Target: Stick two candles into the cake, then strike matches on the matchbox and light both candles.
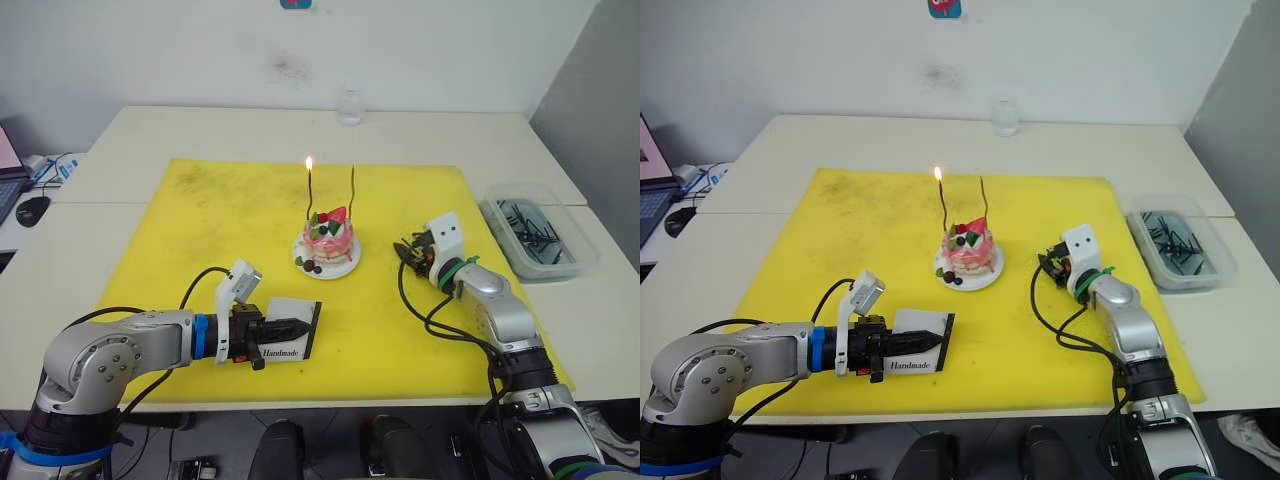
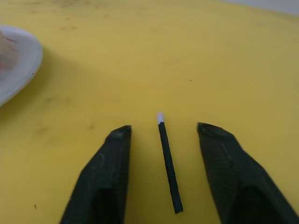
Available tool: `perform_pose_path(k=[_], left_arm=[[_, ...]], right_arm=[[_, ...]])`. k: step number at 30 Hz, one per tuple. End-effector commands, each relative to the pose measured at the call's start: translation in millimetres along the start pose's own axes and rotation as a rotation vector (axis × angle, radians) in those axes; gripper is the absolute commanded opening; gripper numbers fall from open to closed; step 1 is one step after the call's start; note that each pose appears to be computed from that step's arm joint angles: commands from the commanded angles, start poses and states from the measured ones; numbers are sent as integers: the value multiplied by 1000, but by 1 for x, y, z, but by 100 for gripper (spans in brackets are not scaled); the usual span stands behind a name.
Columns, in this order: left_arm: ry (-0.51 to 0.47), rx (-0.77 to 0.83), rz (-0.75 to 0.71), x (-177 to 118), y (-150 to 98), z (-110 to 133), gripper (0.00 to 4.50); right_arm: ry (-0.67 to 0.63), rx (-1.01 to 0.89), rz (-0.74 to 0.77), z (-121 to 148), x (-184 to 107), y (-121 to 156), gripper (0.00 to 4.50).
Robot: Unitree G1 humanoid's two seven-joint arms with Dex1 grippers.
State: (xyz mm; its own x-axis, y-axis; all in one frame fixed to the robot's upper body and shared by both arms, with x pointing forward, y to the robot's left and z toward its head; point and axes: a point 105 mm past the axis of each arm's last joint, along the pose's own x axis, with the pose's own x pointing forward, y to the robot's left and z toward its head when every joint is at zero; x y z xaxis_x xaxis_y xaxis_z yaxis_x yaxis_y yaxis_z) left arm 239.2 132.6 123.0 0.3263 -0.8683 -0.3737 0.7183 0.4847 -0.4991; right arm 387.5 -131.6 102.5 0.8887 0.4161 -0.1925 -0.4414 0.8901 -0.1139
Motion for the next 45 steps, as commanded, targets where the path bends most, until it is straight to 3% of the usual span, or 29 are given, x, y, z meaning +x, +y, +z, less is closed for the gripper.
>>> perform_pose_path(k=[1,4,10,14,18,26,33,41,45], left_arm=[[-15,33,-1,-4,-4,7,0],[-14,34,-1,-3,-4,7,0],[-12,34,0,-4,-4,7,0],[-9,31,0,-6,-4,8,0],[-4,22,-3,-6,-5,6,0],[5,12,-33,-1,-10,5,0],[7,20,-47,1,-12,8,0],[10,25,-57,3,-15,7,0],[12,28,-60,4,-14,9,0]], right_arm=[[-9,6,-20,4,-5,-3,91],[-21,8,15,7,-6,5,4],[-75,-25,93,29,-18,20,4],[-109,-67,165,52,-40,37,4],[-98,-77,201,59,-68,51,4],[18,-21,122,17,-108,61,4],[-2,27,-36,-4,-105,34,4],[47,51,-97,-22,-104,21,4],[47,81,-103,-23,-102,22,124]])
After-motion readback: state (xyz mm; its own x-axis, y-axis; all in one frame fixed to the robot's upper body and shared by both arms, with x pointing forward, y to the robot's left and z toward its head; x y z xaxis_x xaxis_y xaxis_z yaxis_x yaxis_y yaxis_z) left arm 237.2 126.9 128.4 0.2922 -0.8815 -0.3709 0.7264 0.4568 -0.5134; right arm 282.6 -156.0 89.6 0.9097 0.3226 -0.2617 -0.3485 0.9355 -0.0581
